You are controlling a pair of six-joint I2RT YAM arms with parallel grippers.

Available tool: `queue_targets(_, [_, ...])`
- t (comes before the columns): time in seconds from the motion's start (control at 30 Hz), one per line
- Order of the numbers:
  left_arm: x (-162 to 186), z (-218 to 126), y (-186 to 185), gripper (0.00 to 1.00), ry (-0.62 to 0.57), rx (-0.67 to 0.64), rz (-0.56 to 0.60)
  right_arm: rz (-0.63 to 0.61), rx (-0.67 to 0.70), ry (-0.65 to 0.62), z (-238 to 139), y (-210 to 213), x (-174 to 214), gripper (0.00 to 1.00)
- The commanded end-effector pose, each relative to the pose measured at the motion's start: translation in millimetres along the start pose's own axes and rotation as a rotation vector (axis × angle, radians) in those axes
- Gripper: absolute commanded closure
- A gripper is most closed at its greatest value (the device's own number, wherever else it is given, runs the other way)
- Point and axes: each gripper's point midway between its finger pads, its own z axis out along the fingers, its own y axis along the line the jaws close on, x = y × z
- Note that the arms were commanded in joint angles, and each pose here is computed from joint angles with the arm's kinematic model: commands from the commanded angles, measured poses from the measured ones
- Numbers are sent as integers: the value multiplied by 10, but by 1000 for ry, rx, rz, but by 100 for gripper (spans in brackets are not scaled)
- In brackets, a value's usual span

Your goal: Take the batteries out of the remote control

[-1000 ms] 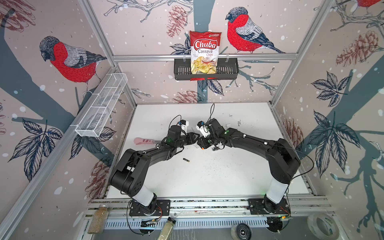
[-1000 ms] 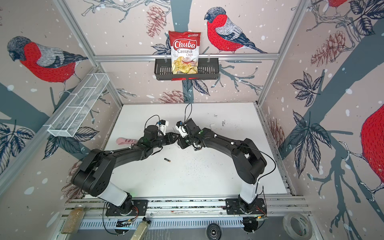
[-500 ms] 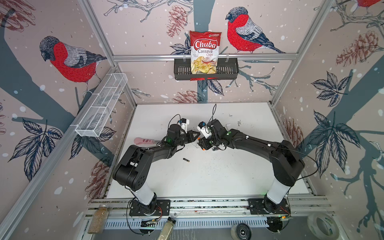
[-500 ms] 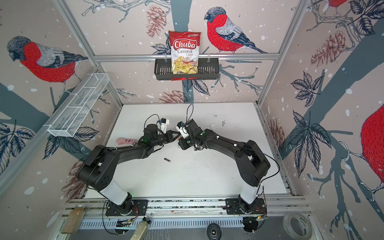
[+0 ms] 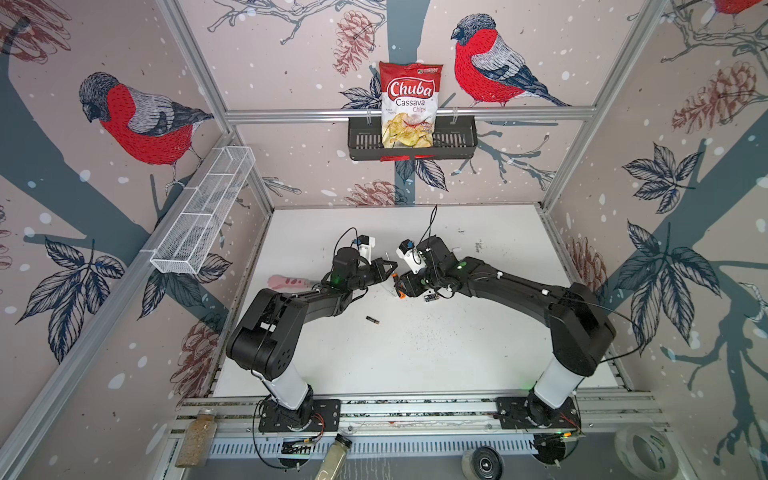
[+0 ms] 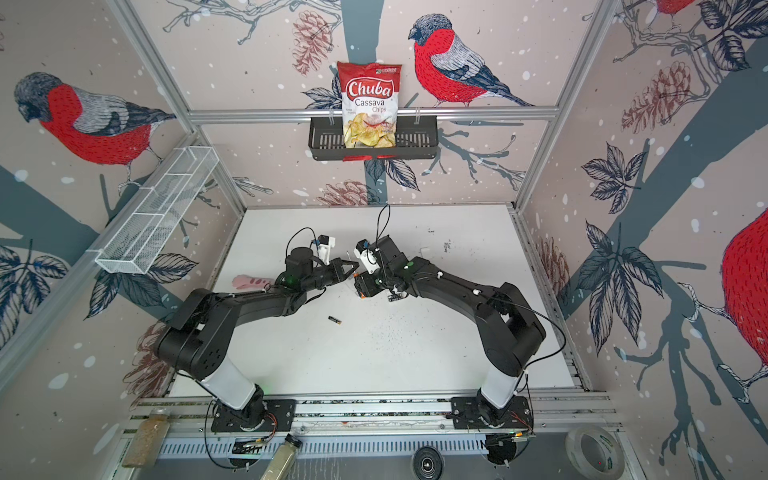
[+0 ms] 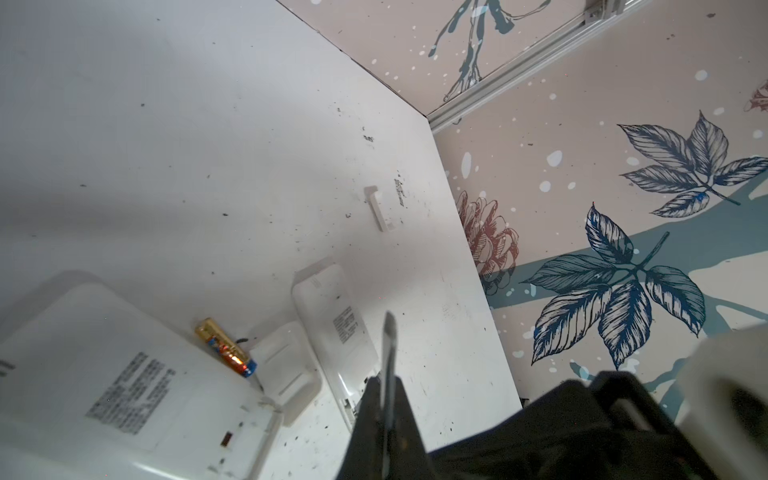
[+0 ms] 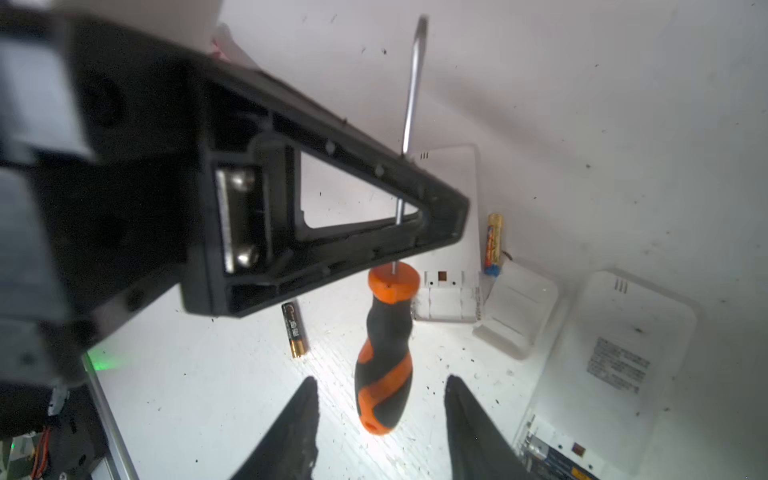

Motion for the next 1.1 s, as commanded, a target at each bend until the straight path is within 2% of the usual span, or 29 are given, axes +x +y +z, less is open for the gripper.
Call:
queue_targets(0.0, [-109,-18,-60,100,-38,42,-9,15,-46,-95,-141,27,-167,40])
queue_targets(0.2, [-334,-11,-223,100,-81,91,-17,75,-174,-302,-599,-67,-358,30])
queue_targets(0.27, [-419,-12,-297,100,-100,107,-15,99,-226,-335,-672,-101,-346,28])
queue_targets(0.4, [-581,-35,-435,100,-153,148,-31,114,-295,-353,-657,-68,-249,25])
queue_targets(0.53, [-728,-98,-610,100,-222,228,-46,128,-377,-425,-713,3,-240,22])
queue_targets(0.77, [-932,-193,-809,100,-327,319,-36,185,-438,-516,-738,-75,-402,21])
queue_targets(1.07, [-985,-203,-912,100,-367,477,-87,188,-558,-573,-692,-68,-637,23])
